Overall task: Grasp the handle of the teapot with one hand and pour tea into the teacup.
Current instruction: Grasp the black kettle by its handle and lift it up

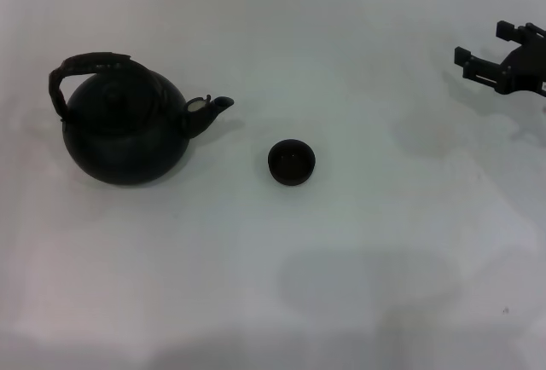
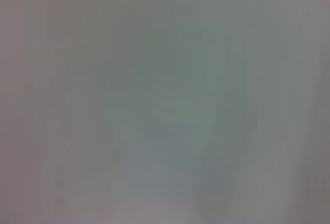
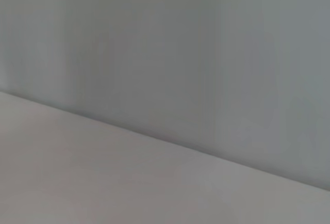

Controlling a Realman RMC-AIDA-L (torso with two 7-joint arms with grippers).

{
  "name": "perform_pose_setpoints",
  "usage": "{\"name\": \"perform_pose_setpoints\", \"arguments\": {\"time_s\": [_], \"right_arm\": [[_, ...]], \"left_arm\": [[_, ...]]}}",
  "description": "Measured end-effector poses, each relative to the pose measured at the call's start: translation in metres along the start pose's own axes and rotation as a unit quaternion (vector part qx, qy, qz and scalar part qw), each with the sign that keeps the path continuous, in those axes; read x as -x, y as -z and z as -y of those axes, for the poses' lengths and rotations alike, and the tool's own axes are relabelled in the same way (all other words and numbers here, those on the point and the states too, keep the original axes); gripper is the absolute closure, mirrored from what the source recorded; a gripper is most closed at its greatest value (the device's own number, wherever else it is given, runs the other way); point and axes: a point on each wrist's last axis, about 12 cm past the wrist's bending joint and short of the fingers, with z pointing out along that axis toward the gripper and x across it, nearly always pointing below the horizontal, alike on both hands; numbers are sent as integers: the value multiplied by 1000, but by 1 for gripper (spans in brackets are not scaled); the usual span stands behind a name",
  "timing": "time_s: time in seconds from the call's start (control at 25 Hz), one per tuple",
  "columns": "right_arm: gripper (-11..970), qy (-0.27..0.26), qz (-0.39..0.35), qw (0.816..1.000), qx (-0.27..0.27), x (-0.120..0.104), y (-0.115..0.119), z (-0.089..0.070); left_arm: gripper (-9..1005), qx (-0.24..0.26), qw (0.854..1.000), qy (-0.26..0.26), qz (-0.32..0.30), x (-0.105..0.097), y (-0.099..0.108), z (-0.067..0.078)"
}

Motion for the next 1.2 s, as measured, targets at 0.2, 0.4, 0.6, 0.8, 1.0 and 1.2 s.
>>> {"name": "perform_pose_setpoints", "arguments": {"time_s": [0.2,0.4,0.6,0.8,1.0,1.2], "right_arm": [[101,1,3,1000,2,4,-5,-2],[101,-4,4,1000,3,3,-6,-3],[101,-11,0,1000,0,0,-6,-4],[101,-16,-4,1000,-1,-4,-4,-5],[101,-18,-10,1000,-8,-6,-3,-3],[101,-16,-14,1000,-14,-7,-3,-1]], "left_arm": [[195,-18,1000,6,2,18,3,3],[195,-52,998,14,-19,10,-12,12],[196,-80,996,29,-13,-10,-24,23],[196,-92,994,52,-8,-27,-27,30],[197,-99,993,68,-9,-51,-27,40],[197,-102,992,76,-8,-62,-27,47]]}}
